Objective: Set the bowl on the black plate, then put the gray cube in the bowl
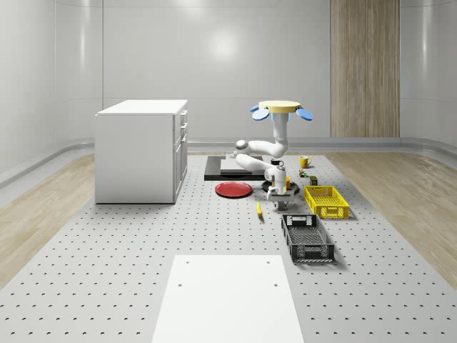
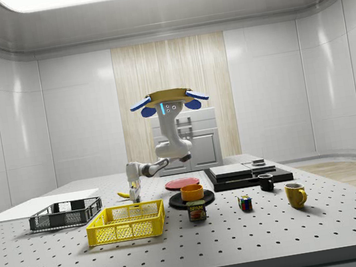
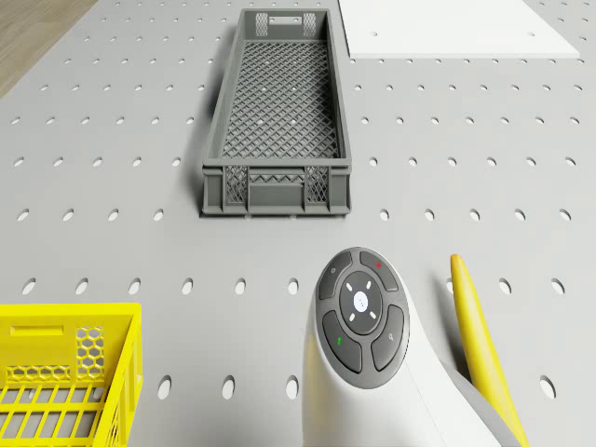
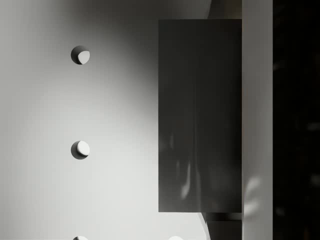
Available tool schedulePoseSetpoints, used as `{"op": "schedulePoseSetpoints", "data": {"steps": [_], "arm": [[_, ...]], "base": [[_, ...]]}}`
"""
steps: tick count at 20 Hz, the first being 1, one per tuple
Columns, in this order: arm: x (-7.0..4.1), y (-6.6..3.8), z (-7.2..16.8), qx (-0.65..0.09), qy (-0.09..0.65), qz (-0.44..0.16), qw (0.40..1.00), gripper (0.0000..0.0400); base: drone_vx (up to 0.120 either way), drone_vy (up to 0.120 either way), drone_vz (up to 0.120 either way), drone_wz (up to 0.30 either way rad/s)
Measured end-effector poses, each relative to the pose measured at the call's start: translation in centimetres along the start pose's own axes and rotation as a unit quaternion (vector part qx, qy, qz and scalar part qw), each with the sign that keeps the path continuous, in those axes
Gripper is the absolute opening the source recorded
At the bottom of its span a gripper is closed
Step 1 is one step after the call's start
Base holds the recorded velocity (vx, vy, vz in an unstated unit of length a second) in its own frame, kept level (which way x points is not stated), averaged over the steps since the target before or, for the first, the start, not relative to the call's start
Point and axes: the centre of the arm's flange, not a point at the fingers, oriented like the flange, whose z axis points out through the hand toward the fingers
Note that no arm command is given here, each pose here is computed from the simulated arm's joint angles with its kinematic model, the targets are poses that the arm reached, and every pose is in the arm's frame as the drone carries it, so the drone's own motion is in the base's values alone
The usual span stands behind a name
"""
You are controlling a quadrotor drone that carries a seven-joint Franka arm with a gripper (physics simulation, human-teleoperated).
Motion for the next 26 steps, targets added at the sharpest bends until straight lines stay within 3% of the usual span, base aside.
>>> {"op": "schedulePoseSetpoints", "data": {"steps": [6,14,19,26], "arm": [[0.0,0.0,0.0,0.000,0.000,0.000,1.000,0.0264],[0.0,0.0,0.0,0.000,0.000,0.000,1.000,0.0252],[0.0,0.0,-1.3,0.000,0.000,0.000,1.000,0.0251],[0.0,0.0,-3.4,0.000,0.000,0.000,1.000,0.0250]], "base": [[0.000,0.000,0.000,0.000],[0.000,0.000,0.000,0.000],[0.000,0.000,0.000,0.000],[0.000,0.000,0.114,0.000]]}}
